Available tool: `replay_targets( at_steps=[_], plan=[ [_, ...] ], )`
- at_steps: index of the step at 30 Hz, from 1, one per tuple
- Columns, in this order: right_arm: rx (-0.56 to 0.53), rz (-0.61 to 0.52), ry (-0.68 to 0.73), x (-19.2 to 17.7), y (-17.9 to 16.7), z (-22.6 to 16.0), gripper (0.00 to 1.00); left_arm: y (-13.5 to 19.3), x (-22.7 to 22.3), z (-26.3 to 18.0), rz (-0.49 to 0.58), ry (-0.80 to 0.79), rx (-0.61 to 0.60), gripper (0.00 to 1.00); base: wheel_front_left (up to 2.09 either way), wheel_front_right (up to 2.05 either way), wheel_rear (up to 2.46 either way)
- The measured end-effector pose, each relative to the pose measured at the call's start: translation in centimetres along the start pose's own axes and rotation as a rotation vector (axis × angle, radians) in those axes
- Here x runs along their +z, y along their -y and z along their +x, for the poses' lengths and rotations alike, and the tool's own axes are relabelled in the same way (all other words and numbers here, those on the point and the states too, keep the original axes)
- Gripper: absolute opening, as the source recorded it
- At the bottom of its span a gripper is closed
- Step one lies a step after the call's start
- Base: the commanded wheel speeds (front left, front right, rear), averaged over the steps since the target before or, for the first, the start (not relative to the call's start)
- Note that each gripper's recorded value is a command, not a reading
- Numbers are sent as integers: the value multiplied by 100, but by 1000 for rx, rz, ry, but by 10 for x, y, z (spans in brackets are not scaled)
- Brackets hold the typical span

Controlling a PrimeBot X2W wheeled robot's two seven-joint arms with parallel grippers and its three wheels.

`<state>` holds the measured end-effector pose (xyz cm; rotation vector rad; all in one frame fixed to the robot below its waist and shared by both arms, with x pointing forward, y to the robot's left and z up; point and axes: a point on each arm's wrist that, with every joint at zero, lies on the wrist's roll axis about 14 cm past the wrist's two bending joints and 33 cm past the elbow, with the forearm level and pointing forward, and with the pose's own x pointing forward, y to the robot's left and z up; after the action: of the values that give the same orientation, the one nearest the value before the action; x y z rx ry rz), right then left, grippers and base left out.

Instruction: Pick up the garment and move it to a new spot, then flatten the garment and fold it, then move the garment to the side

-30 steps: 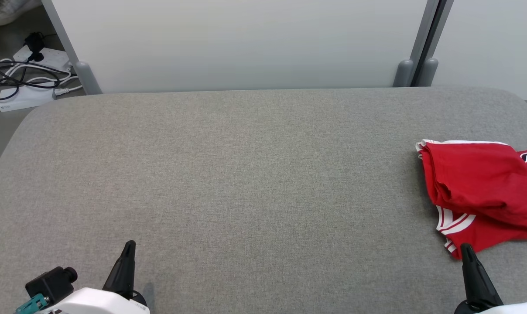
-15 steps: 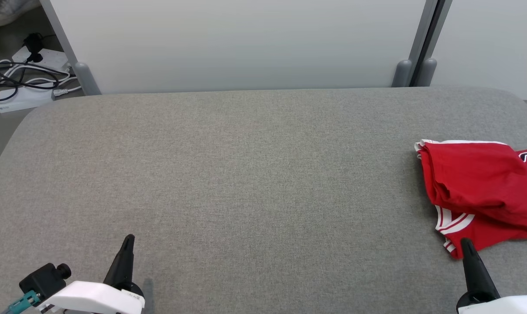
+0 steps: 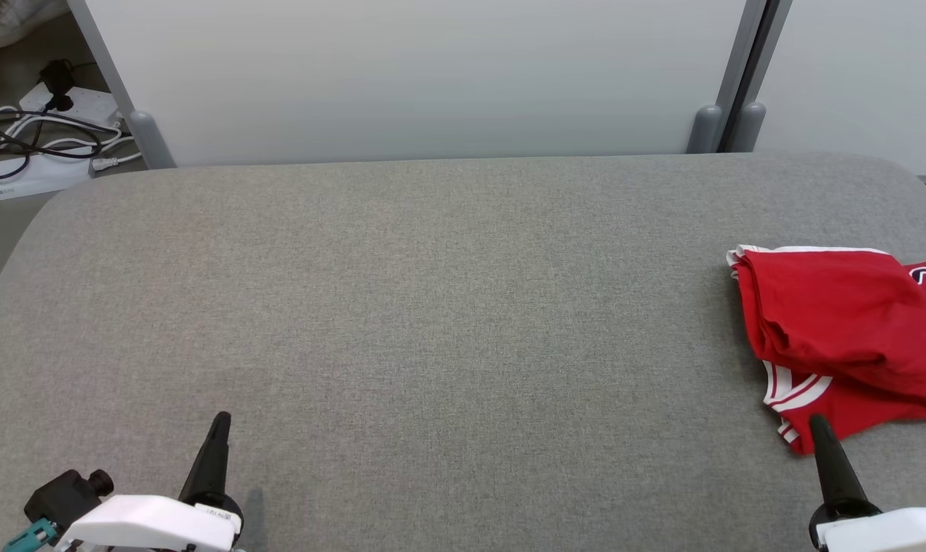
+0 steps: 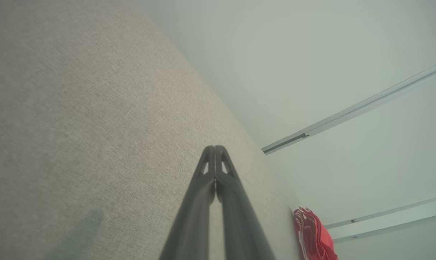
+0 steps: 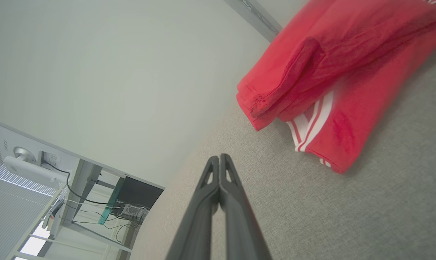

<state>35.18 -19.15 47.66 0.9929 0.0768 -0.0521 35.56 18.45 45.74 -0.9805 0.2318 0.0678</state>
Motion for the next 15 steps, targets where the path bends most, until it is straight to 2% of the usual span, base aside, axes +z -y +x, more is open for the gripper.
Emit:
replay_targets(
  at_steps=[15],
  plan=[
    [-12, 167, 0, 2, 3, 5, 0, 6, 4, 5, -171, 10, -26, 0, 0, 0, 0]
  ],
)
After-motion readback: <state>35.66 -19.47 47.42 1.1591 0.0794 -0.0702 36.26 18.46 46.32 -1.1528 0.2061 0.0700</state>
